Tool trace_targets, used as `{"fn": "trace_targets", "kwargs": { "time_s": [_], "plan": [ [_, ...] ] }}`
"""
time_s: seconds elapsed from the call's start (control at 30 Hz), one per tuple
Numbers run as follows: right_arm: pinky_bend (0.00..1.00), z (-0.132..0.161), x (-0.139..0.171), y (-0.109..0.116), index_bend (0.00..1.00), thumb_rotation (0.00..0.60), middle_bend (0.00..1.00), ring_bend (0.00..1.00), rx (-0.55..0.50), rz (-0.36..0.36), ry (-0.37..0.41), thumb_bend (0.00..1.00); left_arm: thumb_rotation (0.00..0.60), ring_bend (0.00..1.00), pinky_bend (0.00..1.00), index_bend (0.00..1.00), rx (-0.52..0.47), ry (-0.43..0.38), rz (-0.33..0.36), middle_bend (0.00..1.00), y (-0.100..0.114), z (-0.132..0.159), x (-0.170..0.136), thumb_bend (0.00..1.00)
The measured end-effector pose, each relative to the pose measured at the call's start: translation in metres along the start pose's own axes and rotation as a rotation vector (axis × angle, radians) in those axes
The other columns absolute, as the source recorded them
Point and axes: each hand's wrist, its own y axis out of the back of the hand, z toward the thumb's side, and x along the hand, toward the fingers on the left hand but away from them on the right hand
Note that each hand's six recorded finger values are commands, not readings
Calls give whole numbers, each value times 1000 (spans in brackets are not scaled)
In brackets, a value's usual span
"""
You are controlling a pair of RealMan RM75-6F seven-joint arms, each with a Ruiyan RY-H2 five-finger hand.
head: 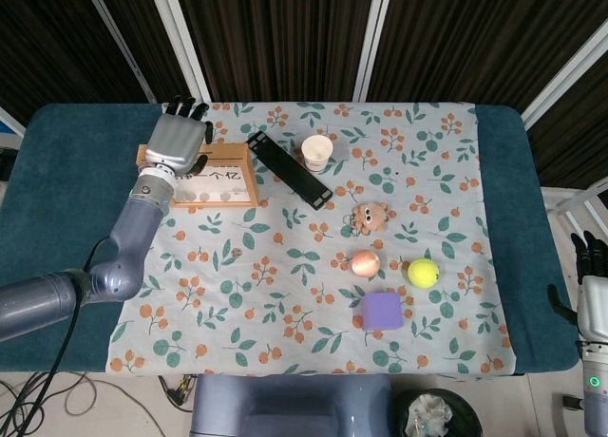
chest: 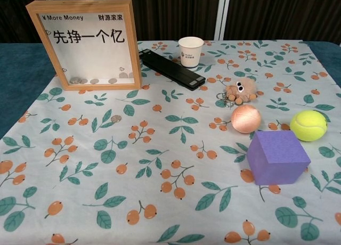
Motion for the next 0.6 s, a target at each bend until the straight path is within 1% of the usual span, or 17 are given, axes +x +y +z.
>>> {"fn": "trace_targets", "kwargs": {
  "time_s": [0.1,0.2,0.3,0.33,0.4,0.47,0.6],
  "plan": [
    [0,-1,-1,1,0,600,0,0,-2,-5,-5,388,600,0,0,436,-32,-45,64,90,16,8,-14,281],
    [0,-2,0,1,0,600,0,0,0,-3,-8,388,600,0,0,433,-40,-86,133,87,31,11,-34,262],
    [0,-4,-1,2,0,600,0,0,-2,-7,-15,388,600,0,0,425,-37,-135,179,82,37,14,-58,262],
    [0,-4,-1,2,0,600,0,0,-4,-9,-17,388,600,0,0,418,-39,-149,186,80,37,14,-66,262],
    [0,-4,-1,3,0,600,0,0,-7,-10,-16,389,600,0,0,391,-44,-175,183,71,32,13,-85,262],
    [0,-4,0,3,0,600,0,0,-9,-9,-13,388,600,0,0,367,-48,-187,163,64,21,9,-100,263],
    [0,-5,0,5,0,600,0,0,-16,-15,-20,388,600,0,0,344,-31,-190,92,60,-11,-3,-127,266]
  ]
}}
